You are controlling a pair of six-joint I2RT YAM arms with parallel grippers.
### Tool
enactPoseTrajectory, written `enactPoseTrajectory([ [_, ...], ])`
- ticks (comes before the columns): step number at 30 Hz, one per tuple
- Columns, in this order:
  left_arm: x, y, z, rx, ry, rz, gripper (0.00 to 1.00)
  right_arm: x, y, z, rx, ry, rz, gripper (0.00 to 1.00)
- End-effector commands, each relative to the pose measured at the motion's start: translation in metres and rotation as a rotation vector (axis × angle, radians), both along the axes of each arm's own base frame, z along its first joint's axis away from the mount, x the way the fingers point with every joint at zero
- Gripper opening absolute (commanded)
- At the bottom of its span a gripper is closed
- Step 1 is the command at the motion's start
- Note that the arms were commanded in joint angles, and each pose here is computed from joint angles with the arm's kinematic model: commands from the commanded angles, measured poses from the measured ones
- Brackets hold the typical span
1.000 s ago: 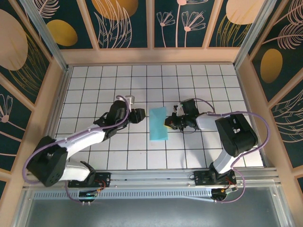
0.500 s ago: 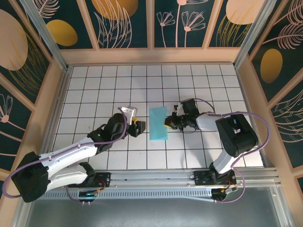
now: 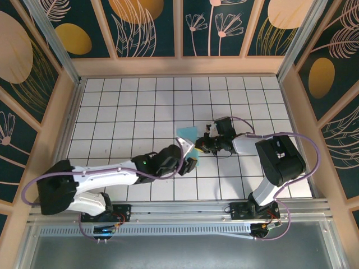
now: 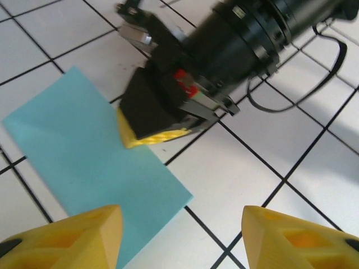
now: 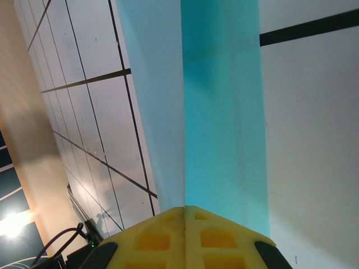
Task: Fold a paper plane with a square sheet of paper (fold left side to right side)
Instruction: Fold the triangle a second time at the center of the table.
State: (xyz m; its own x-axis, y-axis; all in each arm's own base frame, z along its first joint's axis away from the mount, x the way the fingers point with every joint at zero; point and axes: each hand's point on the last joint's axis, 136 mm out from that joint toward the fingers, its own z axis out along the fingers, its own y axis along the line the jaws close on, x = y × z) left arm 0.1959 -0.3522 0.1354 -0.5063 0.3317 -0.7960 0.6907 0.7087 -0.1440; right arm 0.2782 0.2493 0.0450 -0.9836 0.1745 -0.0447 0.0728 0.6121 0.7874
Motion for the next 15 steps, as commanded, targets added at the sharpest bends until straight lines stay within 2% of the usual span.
enactPoseTrajectory([
  [1, -0.001, -0.012, -0.012, 0.106, -0.048, -0.02, 0.59, 0.002, 0.0, 0.005, 0.014, 0.005, -0.008, 0.0],
  [6, -0.001, -0.026, -0.038, 0.207, -0.057, -0.018, 0.63, 0.001, -0.001, 0.005, 0.015, 0.009, -0.004, 0.0],
  [10, 0.008, -0.023, -0.054, 0.291, -0.067, 0.033, 0.65, 0.0, -0.001, 0.005, 0.012, 0.008, 0.0, 0.0],
  [12, 0.012, -0.028, -0.051, 0.302, -0.079, 0.045, 0.65, 0.0, -0.001, 0.005, 0.014, 0.009, 0.001, 0.0],
  [15, 0.017, -0.023, -0.071, 0.381, -0.08, 0.072, 0.69, 0.0, -0.001, 0.005, 0.011, 0.011, 0.001, 0.0],
])
